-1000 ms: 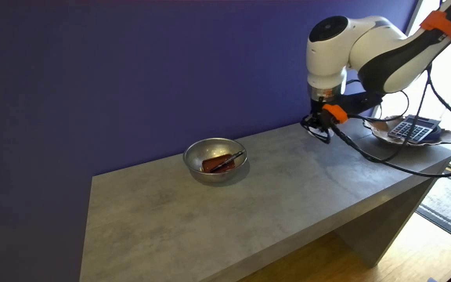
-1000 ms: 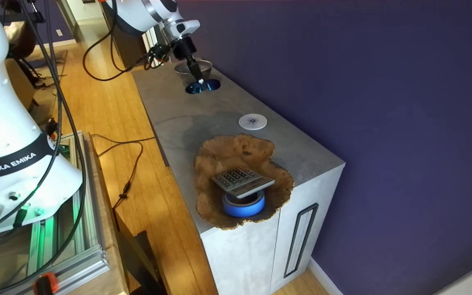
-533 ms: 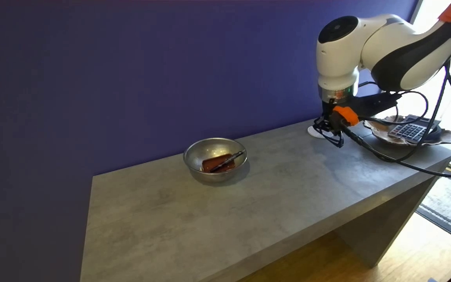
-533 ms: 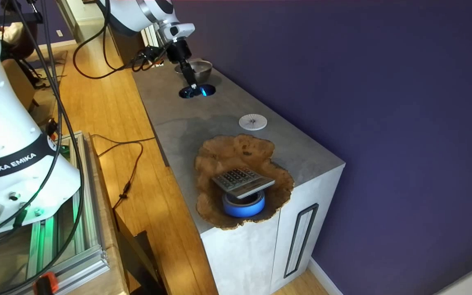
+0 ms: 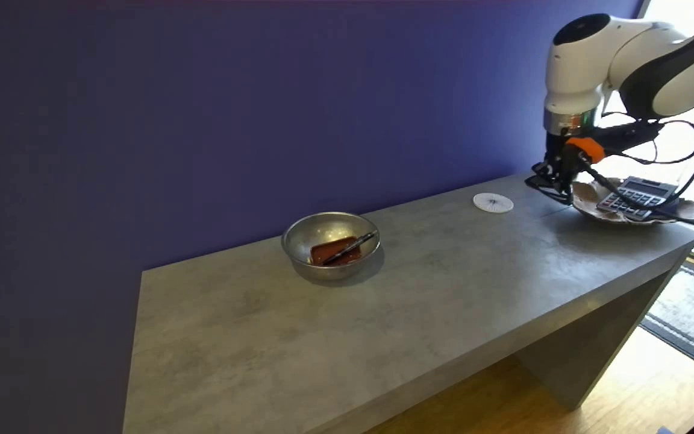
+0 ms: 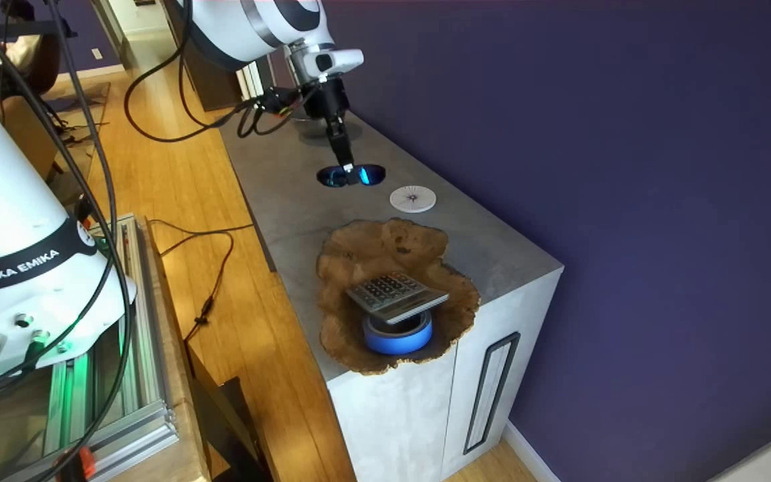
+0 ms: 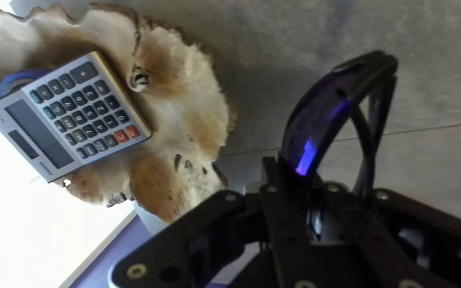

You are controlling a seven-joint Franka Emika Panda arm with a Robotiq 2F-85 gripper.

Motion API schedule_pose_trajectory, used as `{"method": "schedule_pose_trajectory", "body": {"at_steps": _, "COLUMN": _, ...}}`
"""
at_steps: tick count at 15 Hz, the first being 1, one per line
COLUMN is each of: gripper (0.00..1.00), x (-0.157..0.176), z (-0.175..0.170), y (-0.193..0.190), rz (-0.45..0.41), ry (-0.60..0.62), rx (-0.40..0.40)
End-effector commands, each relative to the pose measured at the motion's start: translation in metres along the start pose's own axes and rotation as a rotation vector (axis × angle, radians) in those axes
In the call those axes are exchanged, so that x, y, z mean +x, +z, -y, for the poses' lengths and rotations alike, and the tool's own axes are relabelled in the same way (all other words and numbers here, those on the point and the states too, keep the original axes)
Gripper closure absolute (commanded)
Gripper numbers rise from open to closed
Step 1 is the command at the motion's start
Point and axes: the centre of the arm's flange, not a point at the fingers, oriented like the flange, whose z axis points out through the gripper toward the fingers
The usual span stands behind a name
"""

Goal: Pick up the sun glasses and put them in the brown bowl

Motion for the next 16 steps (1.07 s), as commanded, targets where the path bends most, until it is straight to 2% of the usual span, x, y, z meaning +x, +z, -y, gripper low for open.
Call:
{"method": "schedule_pose_trajectory", "body": {"at_steps": 1, "gripper": 0.96, "x": -0.025, "z": -0.089, "y": -0.014, "rz": -0.072, "ry": 0.008, "rx": 0.064}}
{"method": "schedule_pose_trajectory", "body": {"at_steps": 4, "gripper": 0.96, "x": -0.04, "z": -0.14, "y": -0.009, "rz": -0.08, "ry": 0.021, "rx": 0.009}}
{"method": "schedule_pose_trajectory", "body": {"at_steps": 6, "gripper": 0.96, "x": -0.041, "z": -0.155, "y": -0.001, "rz": -0.074, "ry": 0.1, "rx": -0.029}}
{"method": "schedule_pose_trajectory", "body": {"at_steps": 9, "gripper": 0.96, "x": -0.03, "z": -0.159, "y": 0.005, "rz": -0.063, "ry": 0.172, "rx": -0.061}}
{"method": "schedule_pose_trajectory", "body": {"at_steps": 13, "gripper": 0.96, "x": -0.026, "z": -0.152, "y": 0.02, "rz": -0.023, "ry": 0.179, "rx": -0.127}}
{"method": "schedule_pose_trajectory", "body": {"at_steps": 16, "gripper": 0.96, "x": -0.024, "z": -0.136, "y": 0.03, "rz": -0.018, "ry": 0.21, "rx": -0.119}}
